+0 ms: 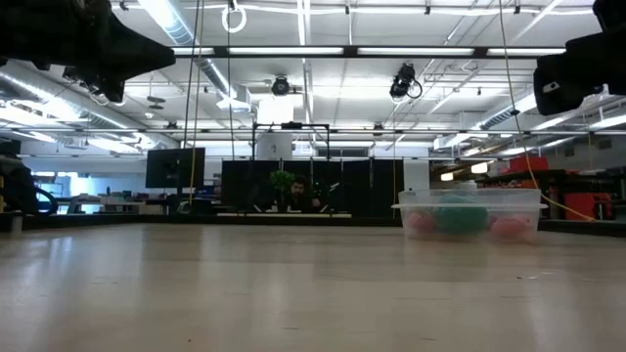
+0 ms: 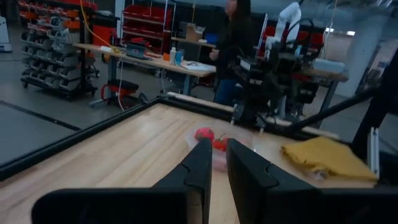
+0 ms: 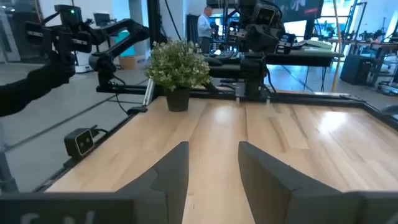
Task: Pick and placing Produce into tupperware
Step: Return to Home Position
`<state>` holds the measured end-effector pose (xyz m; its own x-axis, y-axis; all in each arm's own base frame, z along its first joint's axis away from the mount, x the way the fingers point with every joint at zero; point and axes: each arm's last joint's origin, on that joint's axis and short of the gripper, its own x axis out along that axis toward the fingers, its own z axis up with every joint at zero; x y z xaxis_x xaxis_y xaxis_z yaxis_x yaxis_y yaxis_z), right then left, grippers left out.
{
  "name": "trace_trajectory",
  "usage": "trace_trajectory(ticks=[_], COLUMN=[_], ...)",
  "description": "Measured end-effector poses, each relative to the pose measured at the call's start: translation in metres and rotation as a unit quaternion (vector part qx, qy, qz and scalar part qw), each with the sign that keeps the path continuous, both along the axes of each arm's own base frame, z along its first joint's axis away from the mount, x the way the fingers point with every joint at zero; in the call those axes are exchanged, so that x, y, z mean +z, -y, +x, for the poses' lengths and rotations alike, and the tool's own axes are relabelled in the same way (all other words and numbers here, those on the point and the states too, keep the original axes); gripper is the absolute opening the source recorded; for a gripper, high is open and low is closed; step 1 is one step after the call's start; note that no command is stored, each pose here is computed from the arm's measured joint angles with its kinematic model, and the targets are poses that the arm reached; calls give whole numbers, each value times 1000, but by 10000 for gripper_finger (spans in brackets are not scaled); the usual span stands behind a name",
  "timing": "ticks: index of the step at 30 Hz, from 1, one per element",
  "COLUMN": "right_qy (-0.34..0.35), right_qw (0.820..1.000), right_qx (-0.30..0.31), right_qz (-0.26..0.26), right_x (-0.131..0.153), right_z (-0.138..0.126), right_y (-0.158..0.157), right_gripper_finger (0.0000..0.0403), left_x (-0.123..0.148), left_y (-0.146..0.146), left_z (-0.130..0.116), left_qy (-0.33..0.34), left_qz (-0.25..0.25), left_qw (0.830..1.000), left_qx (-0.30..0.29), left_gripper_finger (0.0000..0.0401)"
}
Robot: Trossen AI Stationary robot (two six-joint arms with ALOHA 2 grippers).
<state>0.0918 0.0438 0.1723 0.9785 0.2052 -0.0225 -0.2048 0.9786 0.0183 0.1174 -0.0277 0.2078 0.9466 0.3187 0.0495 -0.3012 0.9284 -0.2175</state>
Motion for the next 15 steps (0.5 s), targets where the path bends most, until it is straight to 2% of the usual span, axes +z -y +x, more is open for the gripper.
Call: trace_trajectory(ticks=[9,15], right_qy=[-8,-10], right_qw=[1000,1000], right_qx=[11,15], right_qz=[8,7], right_x=[-8,-8], right_z=[1,1], right_y=[-1,-2], right_gripper_finger=[146,146], left_x=[-24,-44], left_y=[0,-1], left_z=[1,-2], left_qy=[-23,-35], left_qz=[-13,-49], left_qw=[1000,998], left_qx=[-1,0], left_gripper_finger=[51,60])
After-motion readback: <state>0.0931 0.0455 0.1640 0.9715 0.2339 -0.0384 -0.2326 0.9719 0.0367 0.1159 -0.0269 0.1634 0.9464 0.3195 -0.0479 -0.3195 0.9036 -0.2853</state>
